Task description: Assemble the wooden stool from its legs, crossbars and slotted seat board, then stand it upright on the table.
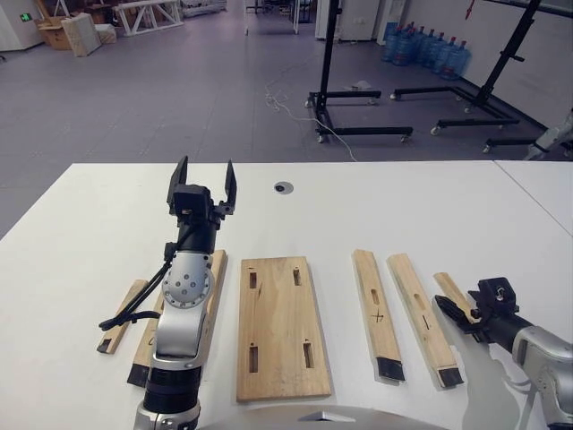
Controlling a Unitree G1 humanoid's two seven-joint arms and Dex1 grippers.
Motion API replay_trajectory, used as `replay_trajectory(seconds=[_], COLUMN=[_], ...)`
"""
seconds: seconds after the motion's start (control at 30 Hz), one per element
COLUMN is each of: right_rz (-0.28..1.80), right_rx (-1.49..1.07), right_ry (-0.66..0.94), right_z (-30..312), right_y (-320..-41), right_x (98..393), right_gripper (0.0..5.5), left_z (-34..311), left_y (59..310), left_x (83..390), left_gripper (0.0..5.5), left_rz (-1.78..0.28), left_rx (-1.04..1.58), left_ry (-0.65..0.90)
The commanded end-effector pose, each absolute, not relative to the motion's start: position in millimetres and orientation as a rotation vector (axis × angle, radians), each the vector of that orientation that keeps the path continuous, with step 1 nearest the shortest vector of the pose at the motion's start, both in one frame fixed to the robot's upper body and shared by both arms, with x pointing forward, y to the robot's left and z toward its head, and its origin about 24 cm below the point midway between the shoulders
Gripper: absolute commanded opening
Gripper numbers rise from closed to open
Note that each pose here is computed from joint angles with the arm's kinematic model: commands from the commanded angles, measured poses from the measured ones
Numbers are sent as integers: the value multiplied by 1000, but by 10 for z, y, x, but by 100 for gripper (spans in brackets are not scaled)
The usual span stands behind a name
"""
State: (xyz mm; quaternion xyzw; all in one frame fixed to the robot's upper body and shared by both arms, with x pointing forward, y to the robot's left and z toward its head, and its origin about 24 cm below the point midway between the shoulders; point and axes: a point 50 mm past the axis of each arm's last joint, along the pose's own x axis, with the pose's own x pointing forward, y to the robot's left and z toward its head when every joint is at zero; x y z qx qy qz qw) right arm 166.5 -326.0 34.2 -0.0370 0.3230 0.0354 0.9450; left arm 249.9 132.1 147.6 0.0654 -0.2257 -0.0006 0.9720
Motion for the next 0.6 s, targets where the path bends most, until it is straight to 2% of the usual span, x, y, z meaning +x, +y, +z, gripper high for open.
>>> replay_trajectory(seconds=[0.03, 0.2, 0.43, 0.53, 0.6], right_rz=[31, 10, 56, 78, 27], right_rx=[-79, -51, -66, -104, -105], right_ry=[873, 963, 951, 831, 693], right_z=[65, -62, -115, -78, 25], right_y=[-3351, -3402, -3327, -3253, -3245], right_x=[1448, 1368, 1396, 1601, 1949], right_gripper=[323, 240, 133, 130, 130], left_z=[1482, 1477, 1485, 1473, 1461], left_y=[1327, 1322, 1333, 1340, 1357], left_x=[2523, 2537, 2568, 2585, 2615], left_gripper=[376, 376, 376, 376, 376], left_rz=[7, 2, -9, -12, -18], left_rx=[134, 135, 141, 140, 136], left_ry=[-455, -458, -464, -463, -460])
